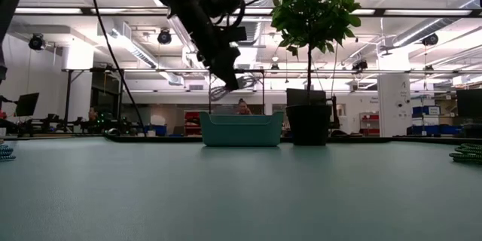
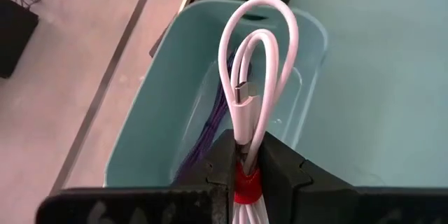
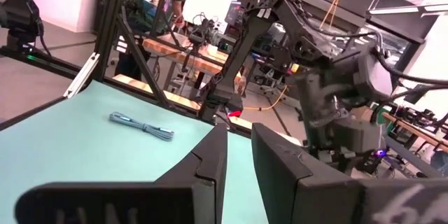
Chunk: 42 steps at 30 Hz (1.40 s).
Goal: Pick and place USB-C Cables
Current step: Put the white charger cable into the green bin
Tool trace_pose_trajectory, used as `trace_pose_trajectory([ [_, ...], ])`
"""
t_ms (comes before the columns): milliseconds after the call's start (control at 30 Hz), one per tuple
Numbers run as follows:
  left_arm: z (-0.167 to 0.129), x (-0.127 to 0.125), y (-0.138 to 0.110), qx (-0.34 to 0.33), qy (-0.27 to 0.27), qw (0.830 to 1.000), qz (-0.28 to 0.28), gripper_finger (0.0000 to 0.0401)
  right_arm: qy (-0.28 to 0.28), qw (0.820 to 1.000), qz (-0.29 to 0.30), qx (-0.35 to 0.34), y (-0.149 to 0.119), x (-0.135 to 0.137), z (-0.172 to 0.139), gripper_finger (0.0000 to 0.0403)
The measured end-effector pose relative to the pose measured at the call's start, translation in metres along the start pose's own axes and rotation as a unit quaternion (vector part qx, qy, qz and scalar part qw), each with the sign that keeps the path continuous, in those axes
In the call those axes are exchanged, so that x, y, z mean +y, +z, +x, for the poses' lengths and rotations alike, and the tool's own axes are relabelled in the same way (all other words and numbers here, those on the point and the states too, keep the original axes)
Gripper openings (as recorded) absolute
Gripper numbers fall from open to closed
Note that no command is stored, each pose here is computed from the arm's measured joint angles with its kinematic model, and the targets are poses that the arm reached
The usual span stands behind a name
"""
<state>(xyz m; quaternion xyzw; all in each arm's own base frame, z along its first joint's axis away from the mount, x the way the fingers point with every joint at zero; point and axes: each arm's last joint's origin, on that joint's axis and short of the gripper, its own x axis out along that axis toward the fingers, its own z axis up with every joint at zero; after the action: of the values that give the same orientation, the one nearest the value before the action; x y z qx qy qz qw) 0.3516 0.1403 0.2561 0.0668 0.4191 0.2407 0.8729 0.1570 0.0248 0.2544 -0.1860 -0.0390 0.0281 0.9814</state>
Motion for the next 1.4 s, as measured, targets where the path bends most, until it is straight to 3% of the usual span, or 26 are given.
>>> trace_pose_trajectory([
  [267, 0.011, 0.0, 0.001, -0.01, 0.004, 0.999, 0.036, 0.0027, 0.001, 1.0, 0.0, 0.001, 0.0, 0.0, 0.0, 0.0059],
  [433, 0.013, 0.004, -0.002, 0.001, 0.006, 0.994, 0.105, 0.0027, 0.0, 1.0, 0.0, 0.001, 0.0, 0.0, 0.0, 0.0059],
  [733, 0.026, 0.019, -0.011, -0.002, -0.051, 0.996, 0.066, 0.0027, 0.0, 1.0, -0.001, 0.001, 0.0, 0.0, 0.0, 0.0059],
  [1400, 0.042, 0.022, -0.017, 0.013, -0.05, 0.997, 0.056, 0.0027, 0.0, 1.0, -0.001, 0.001, 0.0, 0.0, 0.0, 0.0059],
])
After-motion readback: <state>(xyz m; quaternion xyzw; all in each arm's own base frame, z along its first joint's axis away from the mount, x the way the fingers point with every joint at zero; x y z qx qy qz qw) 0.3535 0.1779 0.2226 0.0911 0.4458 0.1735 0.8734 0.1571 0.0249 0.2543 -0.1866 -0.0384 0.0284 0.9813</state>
